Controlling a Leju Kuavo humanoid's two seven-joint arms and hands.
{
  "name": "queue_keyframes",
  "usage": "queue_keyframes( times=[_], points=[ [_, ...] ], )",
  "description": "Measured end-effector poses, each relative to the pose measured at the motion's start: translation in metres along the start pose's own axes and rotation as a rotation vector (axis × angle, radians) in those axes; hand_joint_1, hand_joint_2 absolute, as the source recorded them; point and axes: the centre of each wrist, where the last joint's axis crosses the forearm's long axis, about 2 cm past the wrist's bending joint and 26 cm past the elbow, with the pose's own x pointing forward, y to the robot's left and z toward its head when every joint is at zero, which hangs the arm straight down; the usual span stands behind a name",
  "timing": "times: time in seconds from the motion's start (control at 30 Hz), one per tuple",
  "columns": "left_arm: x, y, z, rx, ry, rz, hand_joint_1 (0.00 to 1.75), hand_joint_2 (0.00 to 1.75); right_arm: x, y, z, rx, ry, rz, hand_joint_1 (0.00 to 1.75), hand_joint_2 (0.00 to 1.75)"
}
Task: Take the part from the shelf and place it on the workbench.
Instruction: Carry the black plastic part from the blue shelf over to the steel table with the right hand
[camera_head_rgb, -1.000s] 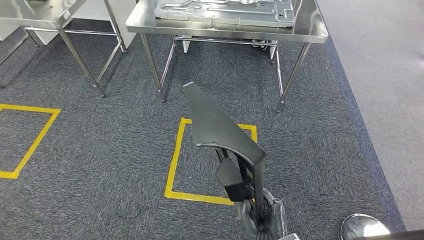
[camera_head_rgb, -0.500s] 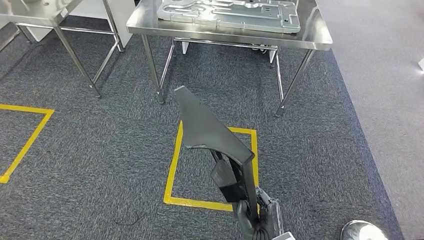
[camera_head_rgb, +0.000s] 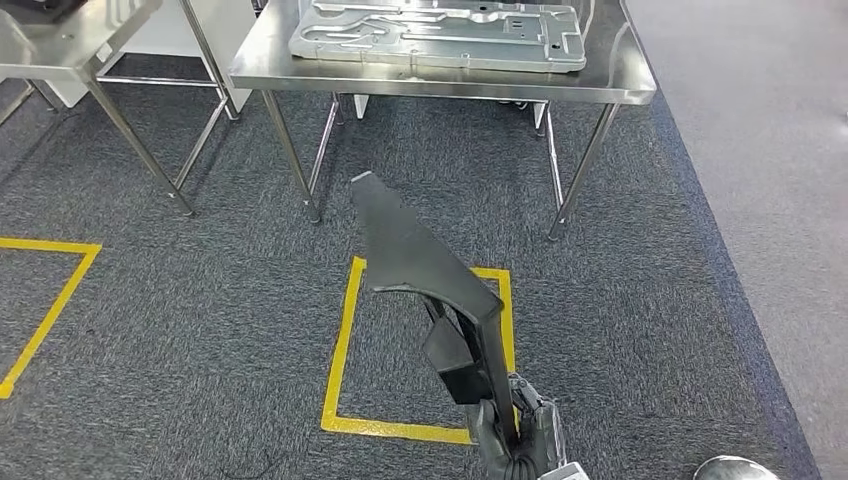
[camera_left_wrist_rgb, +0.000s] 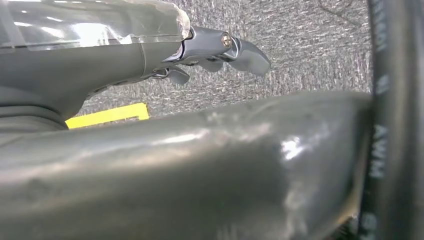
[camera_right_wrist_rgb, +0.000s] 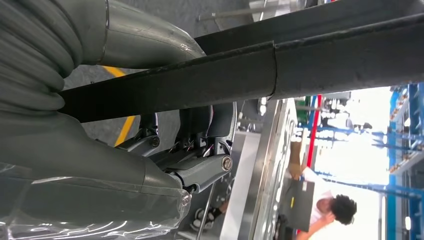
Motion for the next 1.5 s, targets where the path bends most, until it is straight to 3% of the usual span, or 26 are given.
queue_keyframes(
  times=[1.5],
  points=[
    [-0.0014,0.0026,0.0000,0.004,0.021,-0.003,0.00,0.00,-0.0039,0.0011,0.0010,-0.002,0.033,0.027,1.75,1.75]
  ],
)
